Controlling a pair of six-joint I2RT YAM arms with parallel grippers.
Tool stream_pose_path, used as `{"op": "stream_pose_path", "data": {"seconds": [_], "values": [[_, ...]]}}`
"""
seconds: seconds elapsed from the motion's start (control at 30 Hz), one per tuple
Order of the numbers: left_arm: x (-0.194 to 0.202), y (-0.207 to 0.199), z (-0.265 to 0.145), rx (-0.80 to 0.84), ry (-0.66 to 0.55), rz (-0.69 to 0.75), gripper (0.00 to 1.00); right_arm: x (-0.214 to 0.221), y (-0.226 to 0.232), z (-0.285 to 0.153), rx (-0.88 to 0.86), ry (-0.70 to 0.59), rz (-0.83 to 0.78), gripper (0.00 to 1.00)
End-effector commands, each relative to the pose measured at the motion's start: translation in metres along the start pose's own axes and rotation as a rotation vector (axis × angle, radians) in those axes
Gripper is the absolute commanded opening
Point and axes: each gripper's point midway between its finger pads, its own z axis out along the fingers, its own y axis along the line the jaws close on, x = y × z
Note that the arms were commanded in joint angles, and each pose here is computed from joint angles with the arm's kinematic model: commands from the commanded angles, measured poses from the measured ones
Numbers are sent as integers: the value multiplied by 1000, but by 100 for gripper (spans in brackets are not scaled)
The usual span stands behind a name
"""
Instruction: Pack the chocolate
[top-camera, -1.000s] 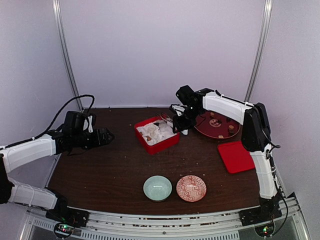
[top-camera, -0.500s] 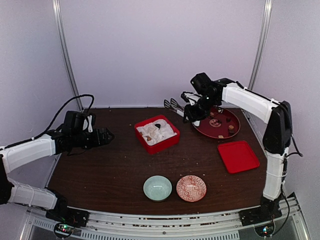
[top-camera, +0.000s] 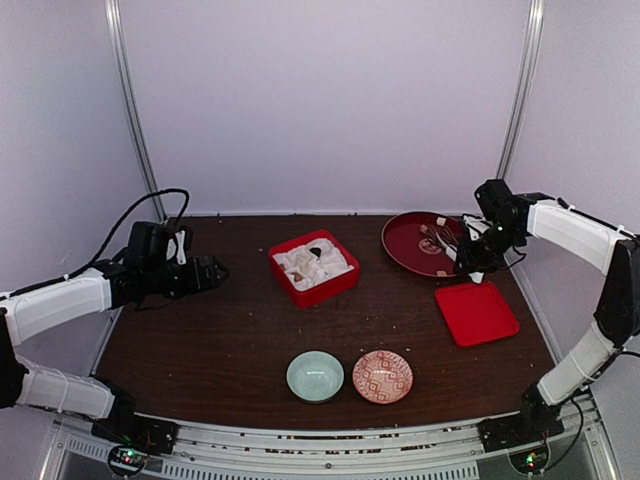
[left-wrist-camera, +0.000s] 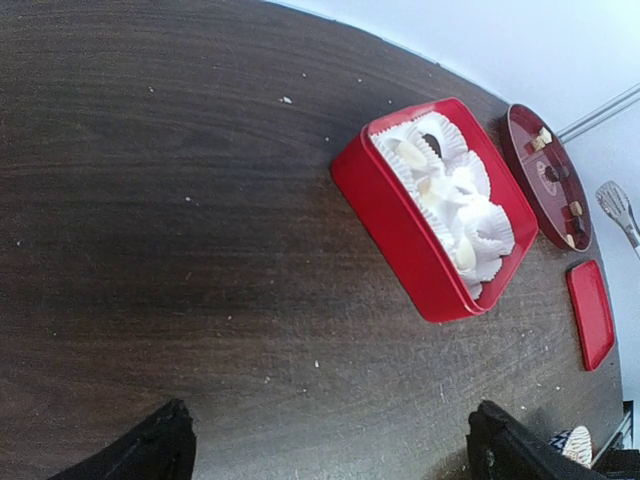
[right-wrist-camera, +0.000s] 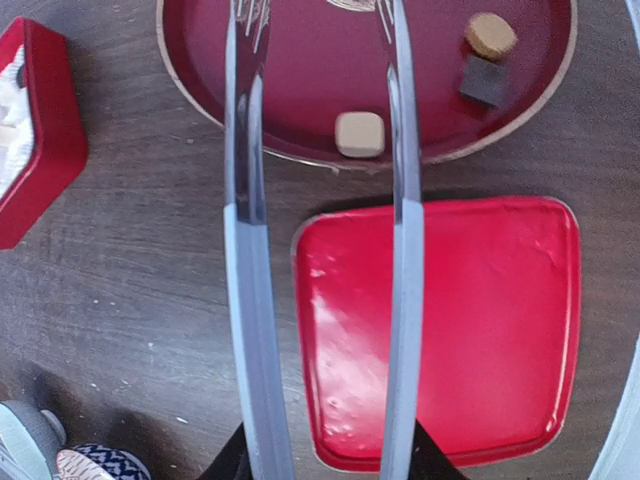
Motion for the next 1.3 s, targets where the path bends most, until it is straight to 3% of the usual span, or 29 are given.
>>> {"op": "stream_pose_path", "data": {"seconds": [0.0, 0.2, 0.4, 0.8, 1.27], "values": [[-16, -10, 1, 44, -45, 8, 98, 9, -31, -17, 73, -56, 77, 36], [-13, -9, 3, 49, -42, -2, 98, 26, -53, -8, 108, -16, 136, 36], [-10, -8, 2, 52, -45, -13, 98, 24, -64, 7, 37, 3, 216, 37], [-5, -3, 3, 40, -45, -24, 98, 17, -71, 33, 10, 59, 237, 37], [-3, -2, 6, 42, -42, -24, 98, 2, -79, 19, 65, 18, 232, 39]]}}
